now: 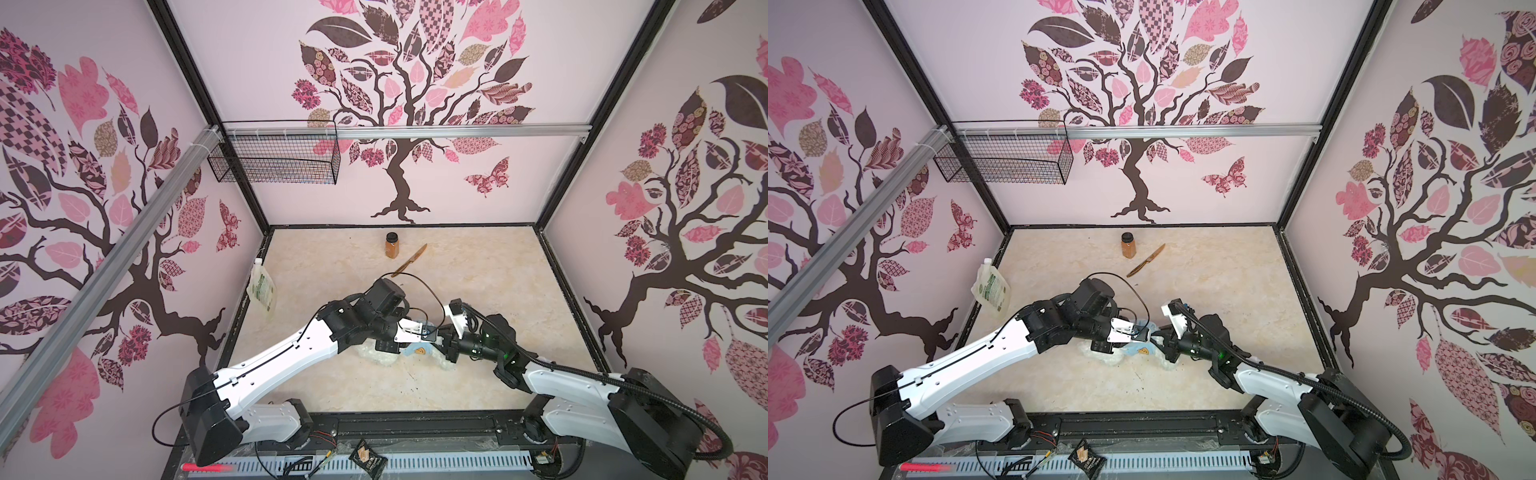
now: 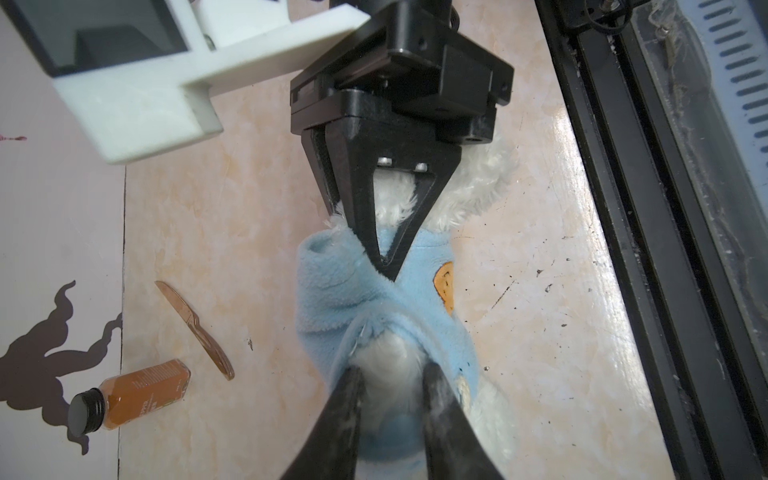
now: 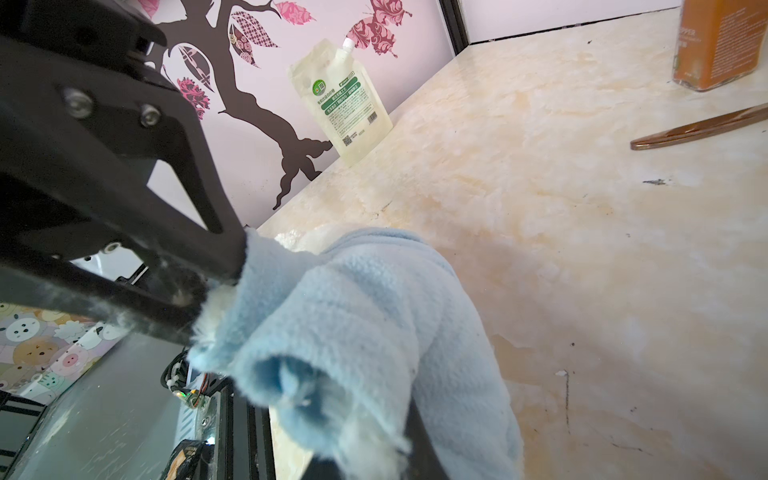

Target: Dress the teddy bear

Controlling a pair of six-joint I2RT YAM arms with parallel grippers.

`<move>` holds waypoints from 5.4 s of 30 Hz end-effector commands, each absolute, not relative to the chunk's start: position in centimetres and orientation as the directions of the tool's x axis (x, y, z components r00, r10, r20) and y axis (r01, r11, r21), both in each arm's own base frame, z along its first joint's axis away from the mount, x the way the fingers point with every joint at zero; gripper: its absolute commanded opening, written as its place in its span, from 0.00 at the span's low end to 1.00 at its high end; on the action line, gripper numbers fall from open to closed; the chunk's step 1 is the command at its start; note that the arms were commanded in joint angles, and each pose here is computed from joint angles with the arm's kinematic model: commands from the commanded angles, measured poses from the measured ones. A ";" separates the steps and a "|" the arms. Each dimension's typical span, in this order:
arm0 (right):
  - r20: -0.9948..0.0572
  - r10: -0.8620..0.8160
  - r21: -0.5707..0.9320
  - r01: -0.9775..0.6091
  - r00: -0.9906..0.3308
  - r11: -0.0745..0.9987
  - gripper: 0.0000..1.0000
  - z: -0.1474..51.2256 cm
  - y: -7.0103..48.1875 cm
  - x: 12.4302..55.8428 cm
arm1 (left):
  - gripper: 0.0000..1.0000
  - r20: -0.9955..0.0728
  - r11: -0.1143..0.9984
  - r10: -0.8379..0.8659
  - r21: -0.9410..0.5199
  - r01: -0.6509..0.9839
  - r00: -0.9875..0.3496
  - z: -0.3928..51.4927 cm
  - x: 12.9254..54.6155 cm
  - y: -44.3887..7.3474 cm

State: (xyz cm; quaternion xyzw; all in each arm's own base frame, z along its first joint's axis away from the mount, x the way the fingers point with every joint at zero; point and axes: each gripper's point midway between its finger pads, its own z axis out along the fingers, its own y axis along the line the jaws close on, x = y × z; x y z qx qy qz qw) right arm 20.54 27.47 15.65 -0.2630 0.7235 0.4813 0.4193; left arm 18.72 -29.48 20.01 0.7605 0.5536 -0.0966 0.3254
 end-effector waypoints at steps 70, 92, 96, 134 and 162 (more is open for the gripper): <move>-0.870 0.049 0.478 -0.813 -0.491 0.333 0.00 16.8 28.4 20.3 | 0.43 -0.842 0.154 0.531 -0.013 0.988 -0.094 23.9 19.4 -30.1; -0.867 0.045 0.480 -0.808 -0.496 0.341 0.00 16.5 28.5 20.6 | 0.15 -0.722 0.095 0.691 0.069 0.993 -0.016 20.1 19.0 -30.3; -0.863 0.041 0.471 -0.773 -0.503 0.424 0.02 15.6 27.8 21.6 | 0.00 -0.821 0.188 0.561 0.001 0.982 -0.107 23.2 19.6 -31.2; -0.993 -0.052 0.069 -0.872 -0.108 0.485 0.68 22.7 31.1 20.7 | 0.00 -0.868 0.223 0.302 -0.338 0.914 -0.395 23.0 20.9 -31.5; -0.892 -0.120 0.259 -0.711 -0.436 0.654 0.47 8.6 27.9 21.1 | 0.00 -0.930 0.048 -0.014 -0.367 0.929 -0.367 34.2 19.5 -31.0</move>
